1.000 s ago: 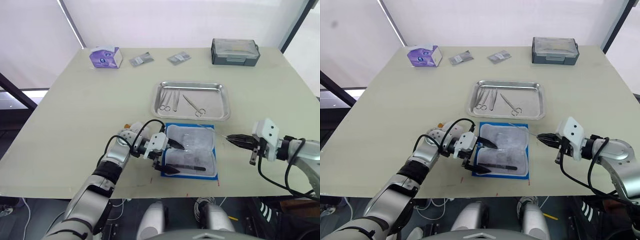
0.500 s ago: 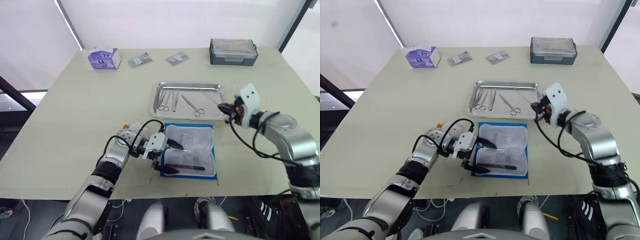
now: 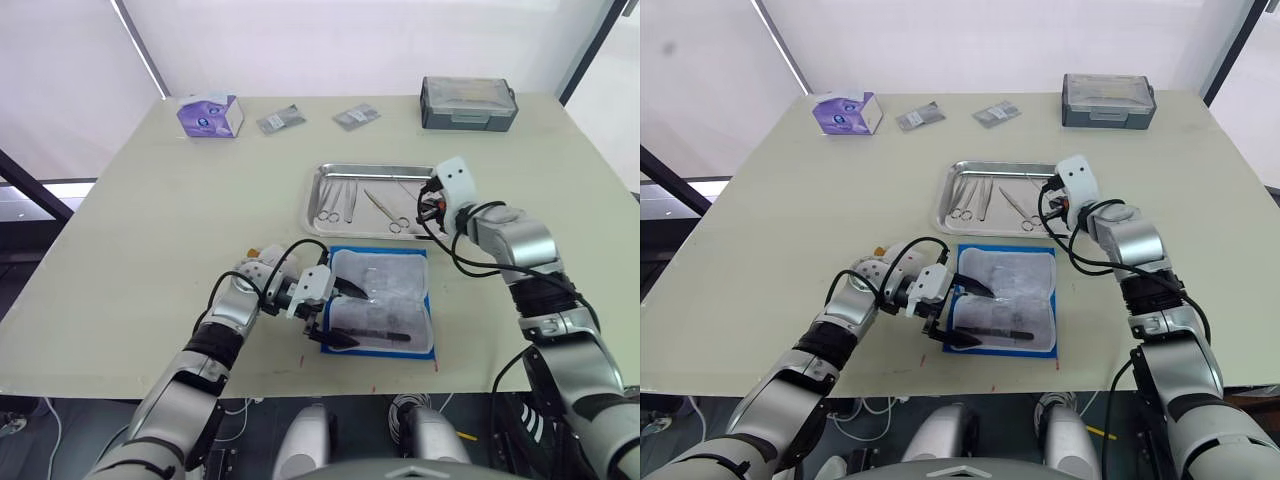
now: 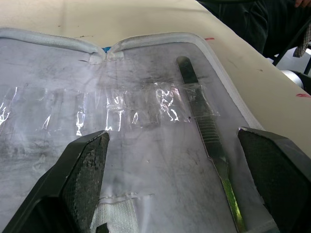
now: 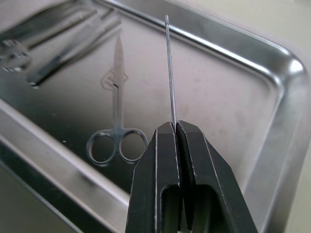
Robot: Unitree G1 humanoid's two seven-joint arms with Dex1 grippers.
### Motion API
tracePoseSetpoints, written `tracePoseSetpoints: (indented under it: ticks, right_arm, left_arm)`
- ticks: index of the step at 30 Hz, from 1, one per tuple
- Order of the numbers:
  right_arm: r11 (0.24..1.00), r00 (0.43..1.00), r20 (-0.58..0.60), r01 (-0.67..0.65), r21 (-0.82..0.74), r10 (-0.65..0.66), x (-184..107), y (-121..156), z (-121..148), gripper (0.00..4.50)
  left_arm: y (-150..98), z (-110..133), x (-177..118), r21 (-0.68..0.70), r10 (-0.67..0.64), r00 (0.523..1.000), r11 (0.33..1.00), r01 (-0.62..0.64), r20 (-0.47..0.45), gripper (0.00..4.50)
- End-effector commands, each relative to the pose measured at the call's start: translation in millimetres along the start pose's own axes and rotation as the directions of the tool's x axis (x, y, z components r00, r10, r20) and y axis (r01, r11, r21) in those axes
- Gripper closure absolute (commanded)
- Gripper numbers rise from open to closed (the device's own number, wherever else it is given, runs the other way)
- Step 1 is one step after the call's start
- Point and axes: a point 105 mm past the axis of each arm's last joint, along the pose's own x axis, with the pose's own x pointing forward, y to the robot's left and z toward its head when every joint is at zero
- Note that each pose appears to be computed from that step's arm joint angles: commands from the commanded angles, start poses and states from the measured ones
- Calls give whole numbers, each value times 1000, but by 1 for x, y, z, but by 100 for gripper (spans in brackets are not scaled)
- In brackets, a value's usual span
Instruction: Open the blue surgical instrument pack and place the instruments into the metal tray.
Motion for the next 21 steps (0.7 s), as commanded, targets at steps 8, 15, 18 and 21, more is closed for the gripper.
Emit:
tracePoseSetpoints:
  ticks: [8,15,18,21]
  right_arm:
    - [999,999,36,17,-30,-16,21,0,5,443]
    - [997,994,111,2,-77,6,15,-2,19,233]
    - [993,985,165,-31,-112,49,1,-4,31,223]
    - [983,965,223,-102,-153,134,-18,2,37,223]
  left_arm:
    - [-32,-46,8,-182,-85,989,981,63,-118,0]
    - [-33,-46,8,-184,-86,989,981,63,-119,0]
    - [-33,-45,8,-183,-87,989,981,64,-118,0]
    - [-33,-45,9,-182,-88,989,981,65,-117,0]
